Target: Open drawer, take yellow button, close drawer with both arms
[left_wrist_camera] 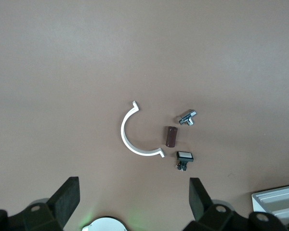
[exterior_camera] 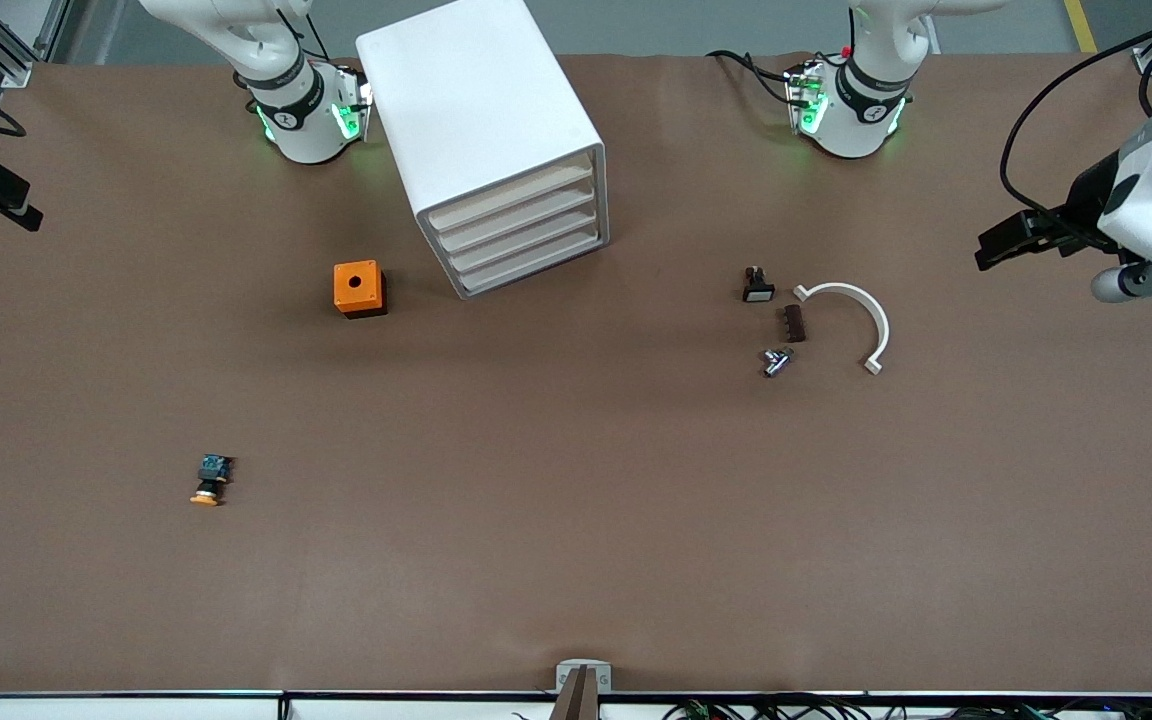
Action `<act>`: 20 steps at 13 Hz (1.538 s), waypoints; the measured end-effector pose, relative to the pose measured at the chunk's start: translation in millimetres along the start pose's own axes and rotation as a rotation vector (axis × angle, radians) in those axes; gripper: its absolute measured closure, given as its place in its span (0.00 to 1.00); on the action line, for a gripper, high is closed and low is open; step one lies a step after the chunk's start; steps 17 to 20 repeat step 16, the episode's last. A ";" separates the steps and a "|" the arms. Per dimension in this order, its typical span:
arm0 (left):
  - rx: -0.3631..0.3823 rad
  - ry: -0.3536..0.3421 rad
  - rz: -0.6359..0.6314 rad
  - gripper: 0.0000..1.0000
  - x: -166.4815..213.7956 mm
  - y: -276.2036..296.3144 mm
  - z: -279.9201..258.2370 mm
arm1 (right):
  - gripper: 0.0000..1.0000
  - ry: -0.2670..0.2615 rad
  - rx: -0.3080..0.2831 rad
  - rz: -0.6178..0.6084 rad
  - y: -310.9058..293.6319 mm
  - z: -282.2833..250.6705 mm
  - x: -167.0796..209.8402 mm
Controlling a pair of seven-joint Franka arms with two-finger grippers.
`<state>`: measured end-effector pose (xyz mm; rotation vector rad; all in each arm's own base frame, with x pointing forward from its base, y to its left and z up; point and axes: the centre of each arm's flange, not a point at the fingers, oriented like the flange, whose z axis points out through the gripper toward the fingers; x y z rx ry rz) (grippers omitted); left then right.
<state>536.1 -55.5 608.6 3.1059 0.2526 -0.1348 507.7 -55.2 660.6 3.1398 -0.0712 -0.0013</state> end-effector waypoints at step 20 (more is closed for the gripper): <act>-0.016 0.088 0.079 0.00 3.2 -19.0 -23.7 | 0.00 0.013 0.034 -0.032 0.8 -5.6 -3.8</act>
